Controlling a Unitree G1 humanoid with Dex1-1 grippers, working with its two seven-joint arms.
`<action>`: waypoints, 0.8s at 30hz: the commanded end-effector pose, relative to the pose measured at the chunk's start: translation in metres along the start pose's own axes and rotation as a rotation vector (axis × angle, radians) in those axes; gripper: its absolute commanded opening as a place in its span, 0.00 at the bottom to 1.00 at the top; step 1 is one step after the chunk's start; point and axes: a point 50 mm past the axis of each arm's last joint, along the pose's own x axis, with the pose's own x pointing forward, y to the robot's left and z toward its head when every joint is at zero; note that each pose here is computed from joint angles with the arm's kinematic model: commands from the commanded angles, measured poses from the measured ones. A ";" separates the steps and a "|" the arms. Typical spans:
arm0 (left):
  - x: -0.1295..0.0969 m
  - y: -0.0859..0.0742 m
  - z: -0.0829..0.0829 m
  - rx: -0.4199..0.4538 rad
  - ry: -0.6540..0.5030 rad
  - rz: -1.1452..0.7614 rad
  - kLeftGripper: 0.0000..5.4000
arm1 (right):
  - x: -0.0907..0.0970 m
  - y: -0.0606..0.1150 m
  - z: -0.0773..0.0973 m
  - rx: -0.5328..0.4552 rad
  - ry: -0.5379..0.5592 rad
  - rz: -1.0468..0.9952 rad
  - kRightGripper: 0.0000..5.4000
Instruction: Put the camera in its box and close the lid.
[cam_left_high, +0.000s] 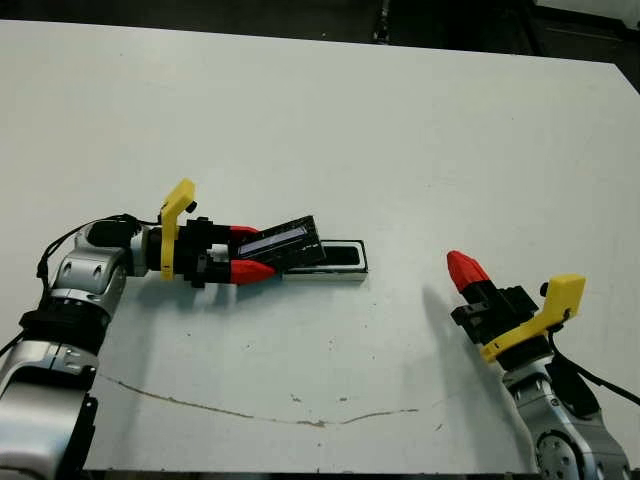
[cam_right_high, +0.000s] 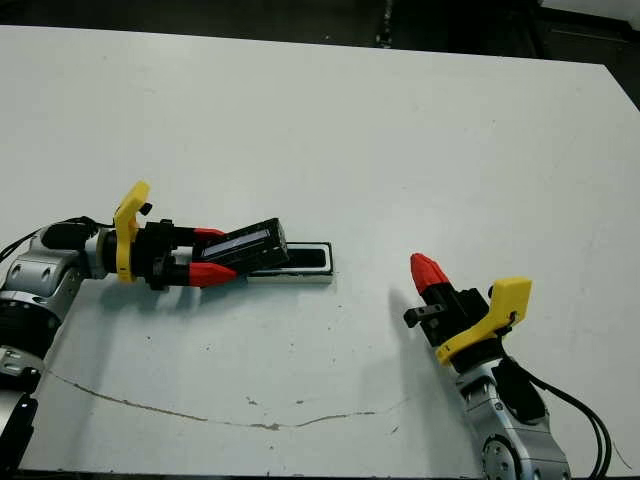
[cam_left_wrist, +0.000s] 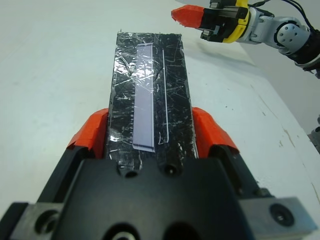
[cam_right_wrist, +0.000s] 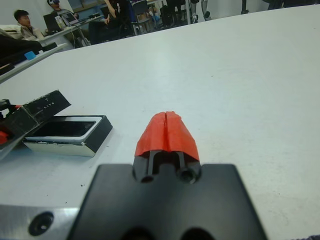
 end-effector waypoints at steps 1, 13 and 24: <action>0.008 -0.002 -0.009 -0.006 0.046 -0.043 0.59 | -0.003 -0.003 -0.001 -0.009 0.017 -0.014 0.00; 0.030 -0.003 -0.012 0.008 0.055 -0.118 0.59 | -0.003 -0.003 -0.001 0.000 0.014 -0.011 0.00; 0.055 -0.010 -0.002 0.036 0.024 -0.130 0.59 | -0.003 -0.003 -0.001 -0.012 0.014 -0.012 0.00</action>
